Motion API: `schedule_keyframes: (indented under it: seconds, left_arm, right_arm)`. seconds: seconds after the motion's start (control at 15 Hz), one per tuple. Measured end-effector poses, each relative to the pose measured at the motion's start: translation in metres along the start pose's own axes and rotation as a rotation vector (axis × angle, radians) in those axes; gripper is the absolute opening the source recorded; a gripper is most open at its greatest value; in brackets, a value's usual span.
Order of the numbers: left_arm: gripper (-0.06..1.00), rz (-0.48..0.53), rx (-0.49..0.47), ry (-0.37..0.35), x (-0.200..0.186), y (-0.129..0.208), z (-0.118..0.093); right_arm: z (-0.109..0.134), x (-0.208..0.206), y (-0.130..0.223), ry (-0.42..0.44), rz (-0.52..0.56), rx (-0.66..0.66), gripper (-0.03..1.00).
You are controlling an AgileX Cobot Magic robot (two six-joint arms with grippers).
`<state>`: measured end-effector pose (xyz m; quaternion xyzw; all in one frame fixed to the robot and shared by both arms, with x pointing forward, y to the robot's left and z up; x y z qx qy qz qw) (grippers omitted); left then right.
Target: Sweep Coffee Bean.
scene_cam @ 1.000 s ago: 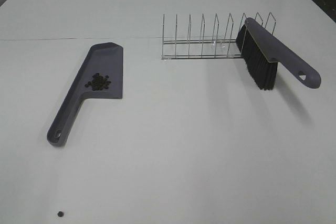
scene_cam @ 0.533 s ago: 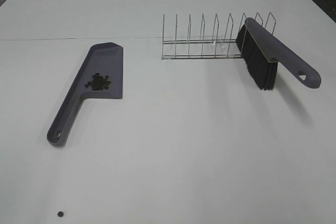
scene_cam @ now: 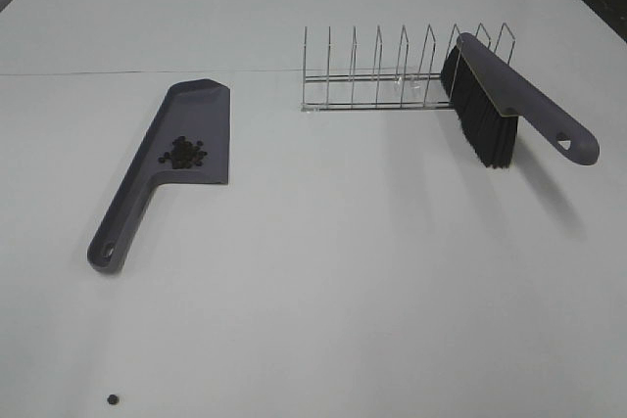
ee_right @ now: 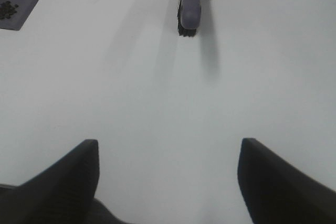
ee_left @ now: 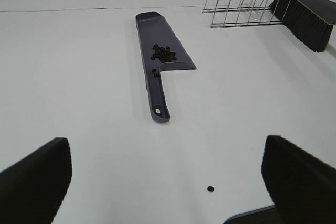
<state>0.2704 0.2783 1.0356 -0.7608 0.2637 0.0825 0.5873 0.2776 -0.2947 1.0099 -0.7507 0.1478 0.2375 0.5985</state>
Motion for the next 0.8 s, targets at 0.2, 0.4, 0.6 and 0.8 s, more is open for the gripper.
schedule_keyframes:
  seconds: [0.2,0.4,0.6,0.8]
  left_arm:
    - [0.88,0.0,0.0,0.0,0.0,0.0,0.0]
    - [0.88,0.0,0.0,0.0,0.0,0.0,0.0]
    - [0.88,0.0,0.0,0.0,0.0,0.0,0.0]
    - [0.88,0.0,0.0,0.0,0.0,0.0,0.0]
  right_arm:
    - [0.0,0.0,0.0,0.0,0.0,0.0,0.61]
    - [0.0,0.0,0.0,0.0,0.0,0.0,0.61]
    - [0.0,0.0,0.0,0.0,0.0,0.0,0.61]
    - [0.0,0.0,0.0,0.0,0.0,0.0,0.61]
Point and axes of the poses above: a point on each arm's last joint axis where the gripper is mounted, x pointing out along that axis toward the gripper, z along the wrist's bending axis when the last joint is at zero, y = z × x, the point moved 5 cm from there along x, pointing out along that axis toward the gripper, and after that the axes turned 10 degrees about -x, right-handed, at the moved point
